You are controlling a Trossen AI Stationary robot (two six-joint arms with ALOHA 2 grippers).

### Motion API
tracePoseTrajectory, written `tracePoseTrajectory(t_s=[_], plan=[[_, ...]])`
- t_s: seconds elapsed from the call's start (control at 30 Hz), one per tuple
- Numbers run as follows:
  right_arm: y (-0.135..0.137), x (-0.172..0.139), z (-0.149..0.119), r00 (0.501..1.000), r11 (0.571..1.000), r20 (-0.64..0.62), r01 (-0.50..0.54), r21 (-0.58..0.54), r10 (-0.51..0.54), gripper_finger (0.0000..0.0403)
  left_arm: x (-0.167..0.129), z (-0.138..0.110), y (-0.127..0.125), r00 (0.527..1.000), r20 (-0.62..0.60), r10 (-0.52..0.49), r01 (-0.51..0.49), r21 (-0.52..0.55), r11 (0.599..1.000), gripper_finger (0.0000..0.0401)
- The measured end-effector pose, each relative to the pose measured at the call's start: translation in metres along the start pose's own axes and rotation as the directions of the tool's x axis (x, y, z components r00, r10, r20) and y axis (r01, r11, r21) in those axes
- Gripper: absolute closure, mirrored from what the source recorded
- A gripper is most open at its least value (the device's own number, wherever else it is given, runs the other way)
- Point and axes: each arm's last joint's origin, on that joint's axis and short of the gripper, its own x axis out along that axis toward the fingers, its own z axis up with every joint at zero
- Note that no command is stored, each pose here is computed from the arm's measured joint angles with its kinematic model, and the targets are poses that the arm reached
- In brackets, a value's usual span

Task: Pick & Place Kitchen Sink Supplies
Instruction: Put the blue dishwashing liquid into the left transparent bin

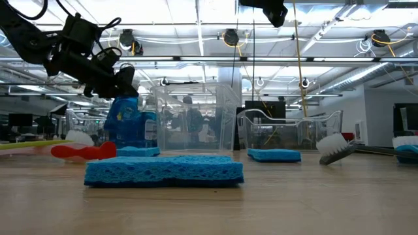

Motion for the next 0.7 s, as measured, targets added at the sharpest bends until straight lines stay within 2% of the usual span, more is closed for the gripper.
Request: tracePoseTrajectory(t_s=[0.3, 0.7], plan=[[0.0, 0.0, 0.0, 1.0, 1.0, 0.0, 0.001, 0.0, -0.001, 0.0195, 0.0, -0.0006, 0.0002, 1.0, -0.008, 0.004, -0.004, -0.006, 1.0, 0.0166], [0.0, 0.0, 0.0, 1.0, 1.0, 0.001, 0.001, 0.0, -0.001, 0.0195, 0.0, 0.0, 0.0, 1.0, -0.003, 0.001, -0.001, -0.011, 1.0, 0.0177]])
